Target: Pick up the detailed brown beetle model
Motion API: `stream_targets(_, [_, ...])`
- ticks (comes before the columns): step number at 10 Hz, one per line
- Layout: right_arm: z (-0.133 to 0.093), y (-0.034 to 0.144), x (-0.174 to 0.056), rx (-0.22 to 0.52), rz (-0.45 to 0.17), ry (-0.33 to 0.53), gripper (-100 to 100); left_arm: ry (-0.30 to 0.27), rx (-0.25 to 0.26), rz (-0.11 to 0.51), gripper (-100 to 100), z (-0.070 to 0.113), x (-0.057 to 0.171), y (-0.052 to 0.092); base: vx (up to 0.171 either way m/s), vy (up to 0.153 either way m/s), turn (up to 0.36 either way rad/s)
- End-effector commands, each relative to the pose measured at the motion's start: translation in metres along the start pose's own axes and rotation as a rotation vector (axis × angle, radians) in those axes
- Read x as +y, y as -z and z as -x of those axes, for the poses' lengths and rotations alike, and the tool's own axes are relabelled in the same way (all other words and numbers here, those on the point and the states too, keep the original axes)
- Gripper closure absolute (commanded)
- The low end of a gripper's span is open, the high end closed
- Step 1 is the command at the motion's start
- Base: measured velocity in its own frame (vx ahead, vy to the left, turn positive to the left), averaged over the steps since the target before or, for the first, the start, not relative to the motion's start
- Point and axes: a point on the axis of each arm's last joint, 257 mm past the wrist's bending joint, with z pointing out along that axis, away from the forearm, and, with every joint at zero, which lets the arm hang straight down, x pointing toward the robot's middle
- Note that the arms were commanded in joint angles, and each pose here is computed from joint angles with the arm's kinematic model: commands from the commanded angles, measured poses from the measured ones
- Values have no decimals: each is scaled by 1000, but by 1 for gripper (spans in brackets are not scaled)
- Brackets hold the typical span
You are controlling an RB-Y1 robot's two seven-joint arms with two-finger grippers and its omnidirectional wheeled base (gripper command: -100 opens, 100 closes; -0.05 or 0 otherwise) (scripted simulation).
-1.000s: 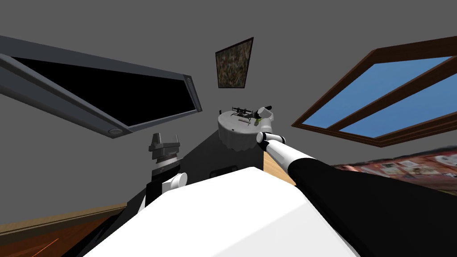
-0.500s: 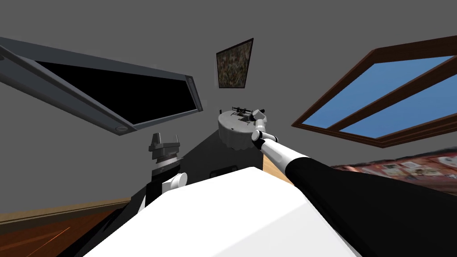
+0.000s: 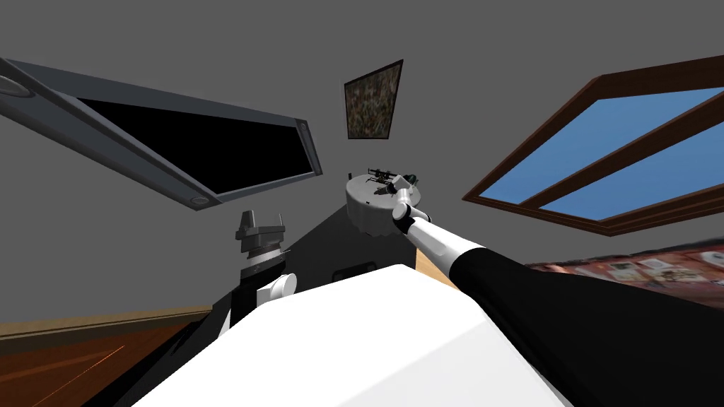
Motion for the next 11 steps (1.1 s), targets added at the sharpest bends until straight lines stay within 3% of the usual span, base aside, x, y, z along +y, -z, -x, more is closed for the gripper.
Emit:
stream_targets(1, [21, -14, -14, -49, -29, -18, -100, 0, 0, 0, 0, 0, 0, 0, -23, -11, -1])
stream_targets(3, [25, -13, -10, -62, -14, -10, -100, 0, 0, 0, 0, 0, 0, 0, 5, 3, -3])
stream_targets(4, [32, -27, -60, -117, -115, 44, -100, 0, 0, 0, 0, 0, 0, 0, -78, -38, 113])
stream_targets(6, [45, -41, -104, -163, -183, 72, -100, 0, 0, 0, 0, 0, 0, 0, -83, -40, 32])
stream_targets(10, [56, -47, -111, -185, -186, 71, -100, 0, 0, 0, 0, 0, 0, 0, -2, 4, -4])
stream_targets(11, [57, -47, -112, -187, -187, 71, 100, 0, 0, 0, 0, 0, 0, 0, 0, 0, 0])
